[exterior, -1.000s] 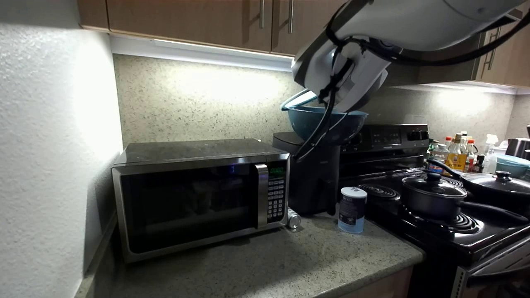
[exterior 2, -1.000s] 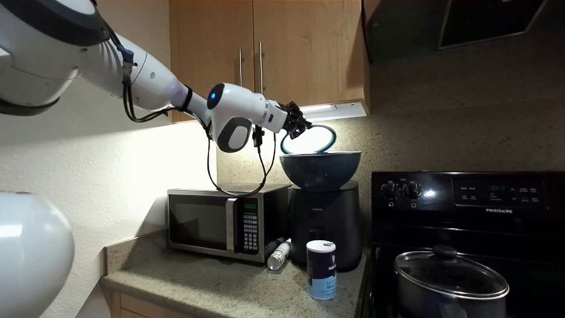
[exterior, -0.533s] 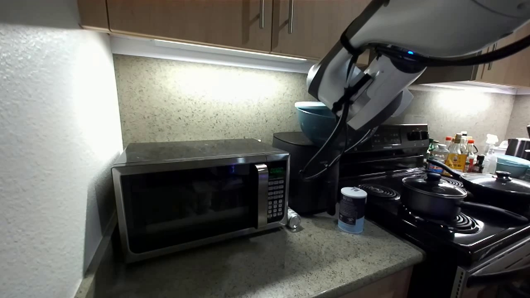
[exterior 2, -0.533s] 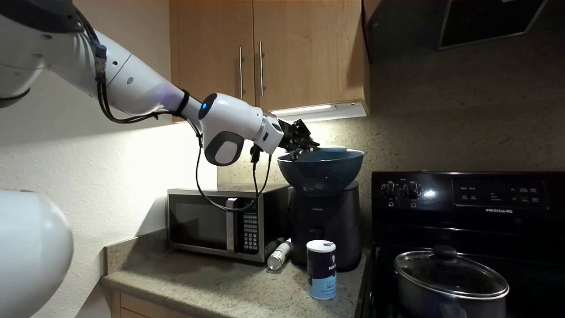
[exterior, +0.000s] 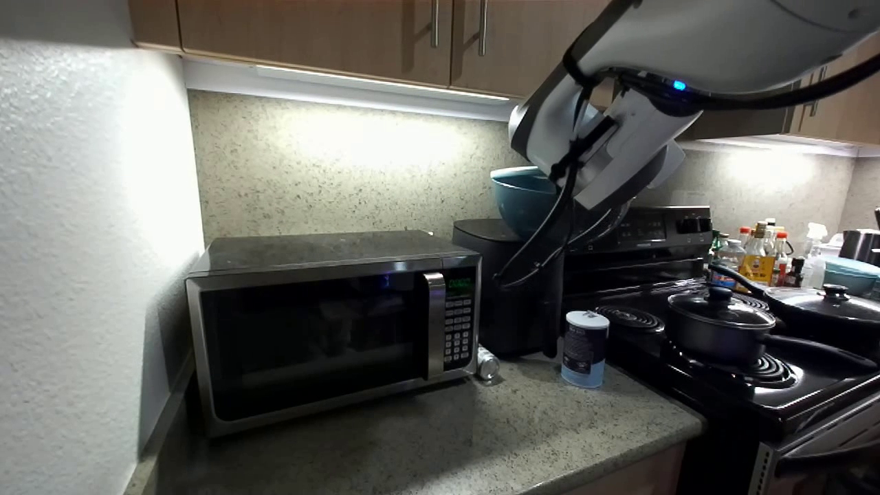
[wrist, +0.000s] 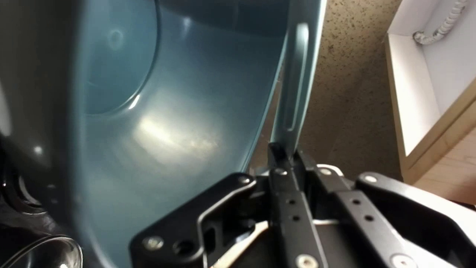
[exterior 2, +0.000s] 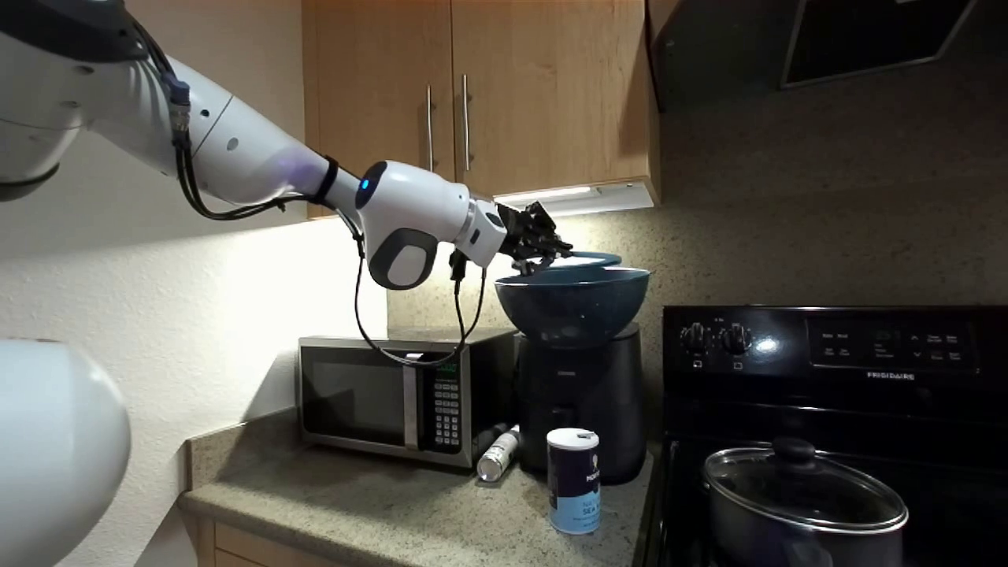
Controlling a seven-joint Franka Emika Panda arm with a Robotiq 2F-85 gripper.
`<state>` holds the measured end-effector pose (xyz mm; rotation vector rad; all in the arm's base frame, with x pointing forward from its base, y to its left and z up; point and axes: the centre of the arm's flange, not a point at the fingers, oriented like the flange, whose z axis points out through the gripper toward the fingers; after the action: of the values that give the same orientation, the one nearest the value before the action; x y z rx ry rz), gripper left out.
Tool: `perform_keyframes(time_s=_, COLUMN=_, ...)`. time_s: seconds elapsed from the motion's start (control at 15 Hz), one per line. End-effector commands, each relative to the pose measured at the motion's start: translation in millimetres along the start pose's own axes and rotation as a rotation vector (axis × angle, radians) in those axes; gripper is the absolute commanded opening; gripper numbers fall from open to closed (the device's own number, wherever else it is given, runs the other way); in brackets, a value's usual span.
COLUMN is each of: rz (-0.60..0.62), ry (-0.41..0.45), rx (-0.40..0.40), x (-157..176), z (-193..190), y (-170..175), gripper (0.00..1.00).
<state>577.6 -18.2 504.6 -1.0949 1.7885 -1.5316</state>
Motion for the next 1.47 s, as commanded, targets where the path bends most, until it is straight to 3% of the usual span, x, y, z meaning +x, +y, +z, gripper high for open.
perform_keyframes(time_s=0.0, rz=0.137, ry=0.101, rx=0.085, x=7.8, z=-4.9, y=-1.4, gripper=0.07)
perform_keyframes(time_s=0.53, rz=0.322, ry=0.254, rx=0.067, x=46.8, z=11.2, y=26.6, gripper=0.06)
perform_keyframes(time_s=0.8, rz=0.347, ry=0.309, rx=0.046, x=74.6, z=26.9, y=34.2, gripper=0.06)
perform_keyframes(time_s=0.87, rz=0.361, ry=0.295, rx=0.044, x=88.4, z=29.6, y=33.7, gripper=0.06)
perform_keyframes(time_s=1.07, rz=0.396, ry=0.408, rx=0.029, x=174.1, z=17.2, y=50.4, gripper=0.07)
perform_keyframes(time_s=1.13, rz=0.41, ry=0.444, rx=-0.014, x=192.5, z=15.4, y=54.5, gripper=0.07)
perform_keyframes(time_s=1.2, rz=0.425, ry=0.437, rx=-0.038, x=216.8, z=12.7, y=56.7, gripper=0.07)
perform_keyframes(time_s=1.4, rz=0.372, ry=0.289, rx=-0.172, x=283.5, z=38.8, y=72.9, gripper=0.07)
